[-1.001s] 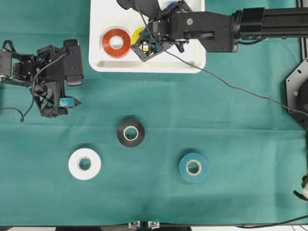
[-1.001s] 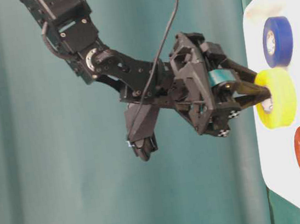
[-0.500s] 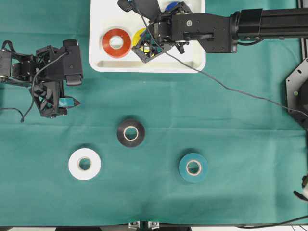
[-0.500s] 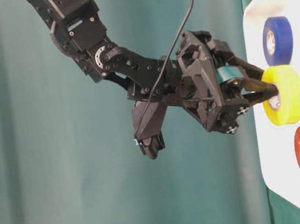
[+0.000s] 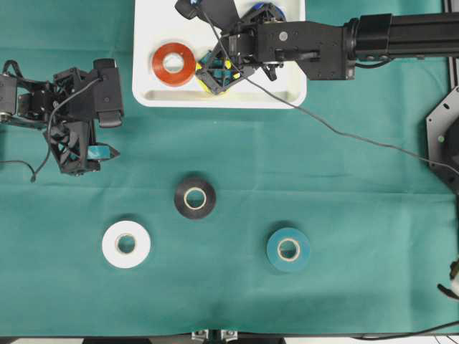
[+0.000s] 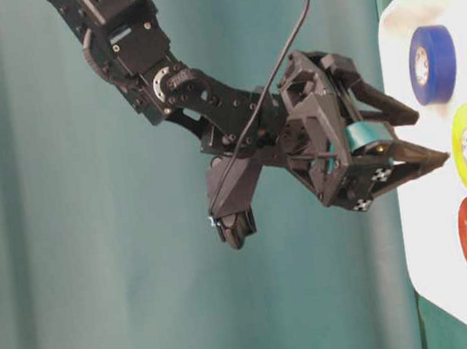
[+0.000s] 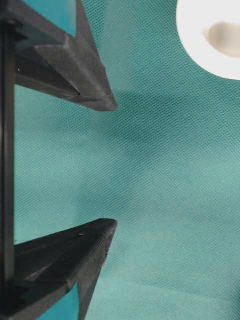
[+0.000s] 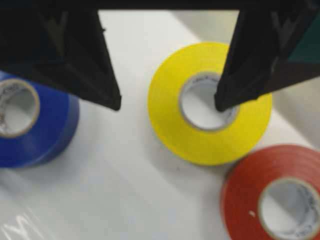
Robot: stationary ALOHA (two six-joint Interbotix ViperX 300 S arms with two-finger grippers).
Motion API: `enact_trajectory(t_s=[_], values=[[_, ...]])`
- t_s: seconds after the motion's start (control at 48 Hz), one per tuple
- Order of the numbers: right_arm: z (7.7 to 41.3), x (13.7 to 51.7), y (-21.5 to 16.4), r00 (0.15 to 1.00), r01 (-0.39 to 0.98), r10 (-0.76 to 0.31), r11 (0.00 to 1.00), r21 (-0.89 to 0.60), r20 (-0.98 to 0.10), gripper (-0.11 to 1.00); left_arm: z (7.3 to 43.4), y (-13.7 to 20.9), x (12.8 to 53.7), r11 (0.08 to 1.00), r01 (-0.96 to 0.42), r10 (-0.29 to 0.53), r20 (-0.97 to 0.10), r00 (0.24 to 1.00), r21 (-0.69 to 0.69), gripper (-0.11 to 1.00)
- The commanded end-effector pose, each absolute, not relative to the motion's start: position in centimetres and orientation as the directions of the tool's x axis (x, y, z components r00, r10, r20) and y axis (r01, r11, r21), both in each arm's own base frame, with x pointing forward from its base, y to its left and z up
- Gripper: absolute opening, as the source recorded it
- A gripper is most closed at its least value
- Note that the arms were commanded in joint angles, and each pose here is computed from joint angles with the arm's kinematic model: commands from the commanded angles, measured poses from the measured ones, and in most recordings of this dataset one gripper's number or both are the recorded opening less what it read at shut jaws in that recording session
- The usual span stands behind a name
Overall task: Put the tape alternately from left to right into the white case.
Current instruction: 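Release the yellow roll in the tray and raise the right gripper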
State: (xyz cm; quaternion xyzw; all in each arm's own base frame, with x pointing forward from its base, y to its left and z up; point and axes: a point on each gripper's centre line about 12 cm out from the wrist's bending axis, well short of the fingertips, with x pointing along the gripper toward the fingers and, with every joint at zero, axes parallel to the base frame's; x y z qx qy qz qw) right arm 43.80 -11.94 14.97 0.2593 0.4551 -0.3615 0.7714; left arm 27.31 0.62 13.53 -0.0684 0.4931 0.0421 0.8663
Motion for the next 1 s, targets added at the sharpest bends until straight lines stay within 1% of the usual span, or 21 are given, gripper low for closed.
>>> enact_trajectory(t_s=[0.0, 0.375, 0.667, 0.98], values=[[16.2, 44.1, -12.1, 0.362, 0.786, -0.329, 0.610, 0.096, -0.872, 0.81, 14.2, 0.5, 27.5, 0.987, -0.138, 0.004, -0.846, 0.534, -0.083, 0.82], [16.4, 44.1, -11.6, 0.366, 0.781, -0.326, 0.617, 0.097, -0.872, 0.80, 14.2, 0.5, 27.5, 0.987, -0.138, 0.004, -0.846, 0.534, -0.083, 0.82], [18.6, 44.3, -10.0, 0.417, 0.752, -0.319, 0.647, 0.126, -0.851, 0.80, 14.2, 0.5, 27.5, 0.987, -0.140, 0.004, -0.845, 0.535, -0.084, 0.82], [20.2, 44.4, -7.9, 0.459, 0.716, -0.305, 0.684, 0.143, -0.835, 0.80, 14.2, 0.5, 27.5, 0.987, -0.140, 0.004, -0.845, 0.535, -0.084, 0.82]])
